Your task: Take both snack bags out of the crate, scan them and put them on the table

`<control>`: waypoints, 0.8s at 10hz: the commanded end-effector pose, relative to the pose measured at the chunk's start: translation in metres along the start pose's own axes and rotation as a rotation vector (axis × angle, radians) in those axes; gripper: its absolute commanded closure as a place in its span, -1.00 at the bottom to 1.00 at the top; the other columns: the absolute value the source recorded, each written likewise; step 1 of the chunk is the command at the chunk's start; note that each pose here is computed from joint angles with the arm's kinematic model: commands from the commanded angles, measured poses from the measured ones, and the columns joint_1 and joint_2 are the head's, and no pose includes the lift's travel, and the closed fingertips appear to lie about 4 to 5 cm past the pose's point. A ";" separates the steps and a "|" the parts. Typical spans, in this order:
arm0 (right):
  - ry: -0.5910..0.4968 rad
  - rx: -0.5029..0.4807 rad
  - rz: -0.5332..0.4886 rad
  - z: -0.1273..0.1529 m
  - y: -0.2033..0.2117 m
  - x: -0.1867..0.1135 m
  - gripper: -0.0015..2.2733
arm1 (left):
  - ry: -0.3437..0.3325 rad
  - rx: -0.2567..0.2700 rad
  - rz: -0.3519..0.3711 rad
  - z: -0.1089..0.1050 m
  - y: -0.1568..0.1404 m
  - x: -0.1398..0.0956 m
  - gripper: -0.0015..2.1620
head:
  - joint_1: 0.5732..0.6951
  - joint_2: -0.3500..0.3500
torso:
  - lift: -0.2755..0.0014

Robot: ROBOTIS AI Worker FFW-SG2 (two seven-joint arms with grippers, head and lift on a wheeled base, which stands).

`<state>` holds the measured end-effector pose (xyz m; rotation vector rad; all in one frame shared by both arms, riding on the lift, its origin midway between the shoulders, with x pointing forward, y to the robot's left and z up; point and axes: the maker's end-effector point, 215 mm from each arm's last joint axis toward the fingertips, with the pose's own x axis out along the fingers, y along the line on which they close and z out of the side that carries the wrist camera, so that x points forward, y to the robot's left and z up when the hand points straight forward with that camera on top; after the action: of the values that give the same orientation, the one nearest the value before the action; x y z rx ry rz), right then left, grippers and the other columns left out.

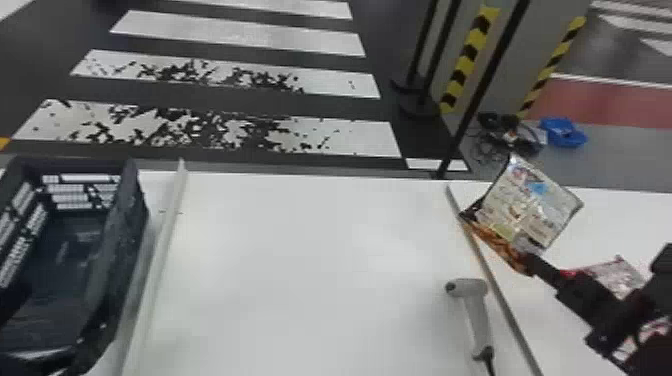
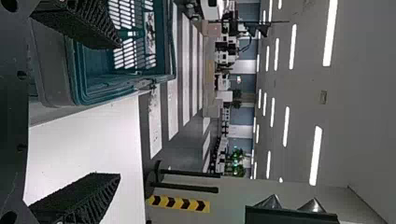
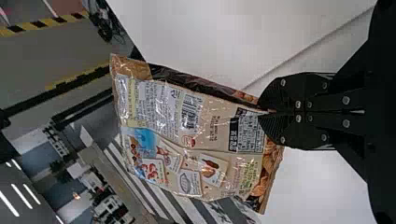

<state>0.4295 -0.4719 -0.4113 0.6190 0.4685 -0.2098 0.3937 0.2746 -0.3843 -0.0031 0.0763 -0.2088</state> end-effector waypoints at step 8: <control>-0.234 0.104 -0.373 0.051 -0.172 0.008 0.68 | 0.004 0.001 0.006 -0.002 0.003 -0.001 -1.00 | 1.00 -1.00 | 0.32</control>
<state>0.3985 -0.6370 -0.4630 0.5896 0.3461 -0.6522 0.3933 0.2774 -0.3859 -0.0014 0.0796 -0.2035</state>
